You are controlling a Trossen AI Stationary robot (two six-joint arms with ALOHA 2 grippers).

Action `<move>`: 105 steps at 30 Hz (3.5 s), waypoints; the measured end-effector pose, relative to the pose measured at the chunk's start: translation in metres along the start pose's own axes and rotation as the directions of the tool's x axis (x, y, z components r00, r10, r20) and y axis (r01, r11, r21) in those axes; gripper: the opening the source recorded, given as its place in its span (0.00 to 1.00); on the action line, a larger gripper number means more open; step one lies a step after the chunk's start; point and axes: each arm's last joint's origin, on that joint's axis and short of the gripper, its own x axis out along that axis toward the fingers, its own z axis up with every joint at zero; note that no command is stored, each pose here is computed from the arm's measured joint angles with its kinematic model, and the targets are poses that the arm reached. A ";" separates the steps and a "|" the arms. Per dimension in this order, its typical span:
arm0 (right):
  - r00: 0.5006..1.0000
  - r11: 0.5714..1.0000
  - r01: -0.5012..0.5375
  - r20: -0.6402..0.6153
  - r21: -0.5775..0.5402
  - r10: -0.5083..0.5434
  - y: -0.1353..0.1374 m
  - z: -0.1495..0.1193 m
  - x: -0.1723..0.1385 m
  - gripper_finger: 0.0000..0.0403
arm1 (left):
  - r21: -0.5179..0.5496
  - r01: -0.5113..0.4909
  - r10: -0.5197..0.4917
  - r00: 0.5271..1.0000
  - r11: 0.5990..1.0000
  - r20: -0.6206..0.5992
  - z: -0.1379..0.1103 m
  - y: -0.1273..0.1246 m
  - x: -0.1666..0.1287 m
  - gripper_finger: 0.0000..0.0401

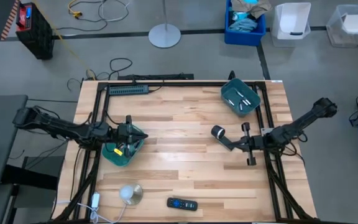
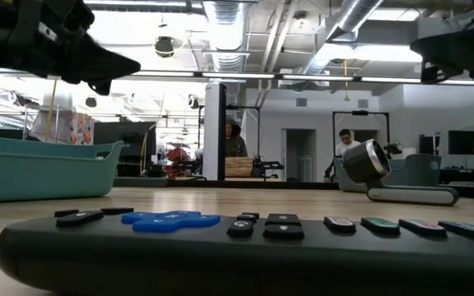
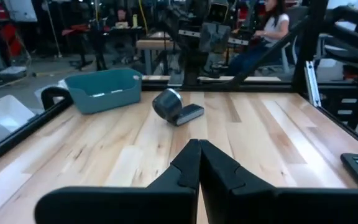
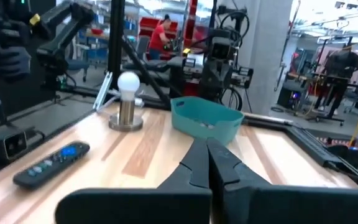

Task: Sort batteries
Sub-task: Return to Home Position

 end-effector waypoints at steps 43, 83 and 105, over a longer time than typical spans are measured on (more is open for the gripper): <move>0.998 0.999 0.000 -0.061 0.052 0.003 -0.008 -0.001 -0.023 0.00 | -0.044 -0.025 0.026 1.000 0.999 0.011 -0.020 0.018 -0.061 0.00; 0.998 0.999 -0.001 -0.060 0.051 0.004 -0.007 -0.001 -0.023 0.09 | -0.037 -0.030 0.031 0.999 0.999 0.035 -0.017 0.018 -0.061 0.00; 0.998 0.999 -0.001 -0.061 0.051 0.005 -0.007 -0.001 -0.023 0.09 | -0.037 -0.029 0.031 0.999 0.999 0.035 -0.017 0.018 -0.061 0.00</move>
